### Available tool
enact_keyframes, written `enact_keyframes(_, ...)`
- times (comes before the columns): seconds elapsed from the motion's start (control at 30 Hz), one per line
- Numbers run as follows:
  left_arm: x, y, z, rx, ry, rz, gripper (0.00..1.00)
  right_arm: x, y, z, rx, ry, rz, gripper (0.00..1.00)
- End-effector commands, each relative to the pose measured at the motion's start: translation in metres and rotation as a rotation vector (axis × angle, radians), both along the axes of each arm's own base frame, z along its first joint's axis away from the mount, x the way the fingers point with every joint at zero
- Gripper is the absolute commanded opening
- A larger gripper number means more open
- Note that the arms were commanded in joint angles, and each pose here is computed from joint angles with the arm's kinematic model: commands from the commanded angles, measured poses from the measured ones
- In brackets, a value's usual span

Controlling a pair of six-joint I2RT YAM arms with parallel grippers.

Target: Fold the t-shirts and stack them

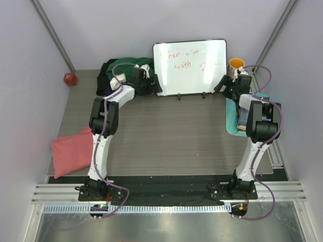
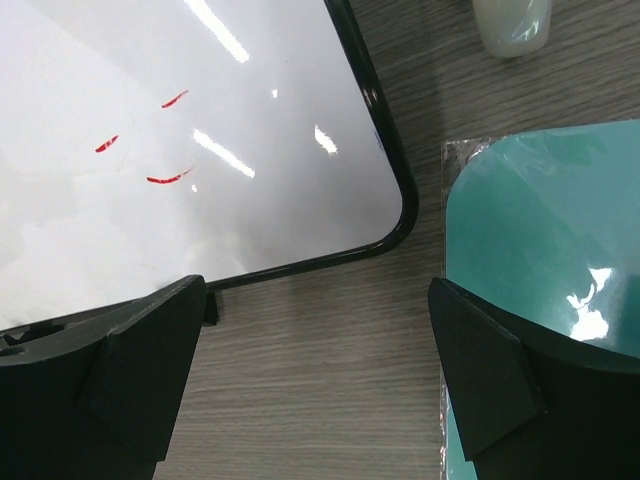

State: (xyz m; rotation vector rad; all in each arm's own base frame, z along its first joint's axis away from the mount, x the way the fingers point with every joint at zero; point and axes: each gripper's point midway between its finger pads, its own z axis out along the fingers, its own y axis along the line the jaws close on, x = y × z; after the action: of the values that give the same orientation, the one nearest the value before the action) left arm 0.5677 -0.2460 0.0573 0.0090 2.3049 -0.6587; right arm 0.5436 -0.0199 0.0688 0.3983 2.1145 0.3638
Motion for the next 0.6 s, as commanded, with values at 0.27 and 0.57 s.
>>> enact_keyframes(0.27,0.018,-0.028,-0.006,-0.159,-0.06,-0.063,0.97,0.017,0.005,0.011,0.002,-0.059,0.04,0.99)
enact_keyframes(0.57,0.018,-0.044,-0.01,-0.276,-0.041,-0.087,0.6,0.012,0.014,0.004,0.013,-0.037,0.068,0.97)
